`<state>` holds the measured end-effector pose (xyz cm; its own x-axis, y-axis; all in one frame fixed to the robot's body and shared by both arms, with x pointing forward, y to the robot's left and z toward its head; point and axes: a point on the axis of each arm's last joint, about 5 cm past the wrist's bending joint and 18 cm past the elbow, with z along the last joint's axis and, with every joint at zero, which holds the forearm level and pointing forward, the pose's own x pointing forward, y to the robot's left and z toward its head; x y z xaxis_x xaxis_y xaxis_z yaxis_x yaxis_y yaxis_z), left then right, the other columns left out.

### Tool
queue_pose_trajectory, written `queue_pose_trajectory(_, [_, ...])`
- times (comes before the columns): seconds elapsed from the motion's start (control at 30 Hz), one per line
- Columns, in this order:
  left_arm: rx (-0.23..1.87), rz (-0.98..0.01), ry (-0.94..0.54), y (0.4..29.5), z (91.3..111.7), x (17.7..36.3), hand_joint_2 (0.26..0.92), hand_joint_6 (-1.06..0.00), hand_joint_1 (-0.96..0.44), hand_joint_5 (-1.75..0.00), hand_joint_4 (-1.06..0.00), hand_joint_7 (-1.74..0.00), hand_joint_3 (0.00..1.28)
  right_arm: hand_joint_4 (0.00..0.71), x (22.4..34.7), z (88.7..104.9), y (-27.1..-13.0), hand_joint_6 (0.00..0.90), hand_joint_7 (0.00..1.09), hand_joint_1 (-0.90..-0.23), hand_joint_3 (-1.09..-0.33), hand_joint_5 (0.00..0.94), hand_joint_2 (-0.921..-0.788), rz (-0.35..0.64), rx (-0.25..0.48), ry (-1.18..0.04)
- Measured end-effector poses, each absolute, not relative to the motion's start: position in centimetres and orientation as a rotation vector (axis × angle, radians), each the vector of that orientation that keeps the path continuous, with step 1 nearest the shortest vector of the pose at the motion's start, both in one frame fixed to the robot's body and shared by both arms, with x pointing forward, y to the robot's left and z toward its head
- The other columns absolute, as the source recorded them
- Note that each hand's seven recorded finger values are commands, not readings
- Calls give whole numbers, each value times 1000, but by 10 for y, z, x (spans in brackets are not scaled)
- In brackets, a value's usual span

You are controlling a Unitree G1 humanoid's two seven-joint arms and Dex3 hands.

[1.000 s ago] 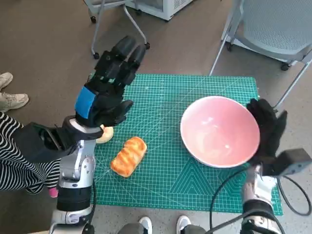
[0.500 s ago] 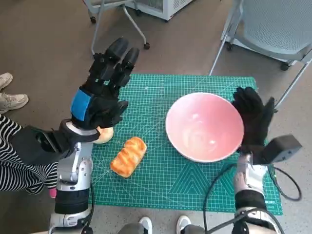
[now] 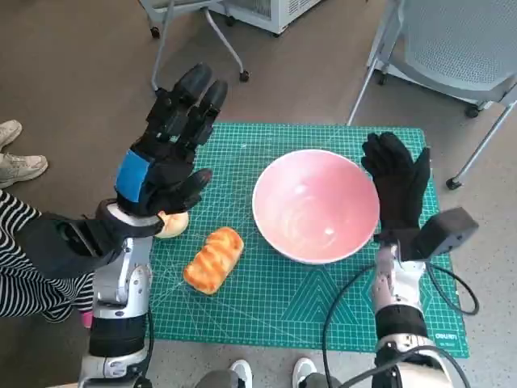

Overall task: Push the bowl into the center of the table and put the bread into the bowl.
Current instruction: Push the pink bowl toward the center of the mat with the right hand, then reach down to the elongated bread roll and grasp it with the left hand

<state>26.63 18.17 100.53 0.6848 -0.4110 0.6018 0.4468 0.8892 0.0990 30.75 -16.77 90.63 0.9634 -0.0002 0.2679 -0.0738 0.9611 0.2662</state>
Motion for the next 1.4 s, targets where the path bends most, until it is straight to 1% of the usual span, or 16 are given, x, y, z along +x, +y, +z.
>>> queue_pose_trajectory(0.2, [-51, -473, -663, 182, 1005, 264, 921, 1, -676, -4, -86, -328, 406, 113, 313, 910, -159, 15, 443, -562, -853, 3, -921, 62, 299, -247])
queue_pose_trajectory(0.4, [-45, -465, -671, 183, 1005, 263, 921, 1, -672, -4, -86, -331, 405, 125, 317, 913, -152, 21, 450, -563, -828, 6, -921, 83, 310, -231])
queue_pose_trajectory(0.53, [-41, -456, -674, 183, 1004, 262, 921, 1, -678, -4, -87, -337, 407, 128, 318, 915, -152, 24, 454, -565, -816, 7, -921, 92, 307, -235])
queue_pose_trajectory(0.67, [-35, -448, -673, 184, 1003, 261, 921, 1, -679, -3, -86, -338, 412, 129, 319, 919, -156, 24, 457, -573, -814, 6, -921, 91, 294, -251])
queue_pose_trajectory(0.9, [-22, -436, -676, 183, 1003, 261, 921, 1, -676, -2, -85, -333, 416, 136, 322, 938, -163, 27, 472, -601, -799, 8, -921, 97, 252, -368])
queue_pose_trajectory(1.0, [-26, -437, -677, 182, 1003, 261, 921, 1, -675, -1, -82, -322, 416, 142, 320, 947, -167, 27, 484, -615, -787, 9, -921, 100, 232, -438])
queue_pose_trajectory(1.17, [-37, -443, -672, 179, 1001, 263, 921, 1, -674, 0, -80, -309, 418, 157, 312, 958, -169, 33, 504, -642, -760, 14, -921, 118, 200, -541])
queue_pose_trajectory(1.4, [-59, -469, -671, 171, 1002, 267, 921, 1, -671, -1, -81, -304, 423, 172, 298, 978, -168, 44, 521, -654, -738, 17, -921, 174, 143, -687])
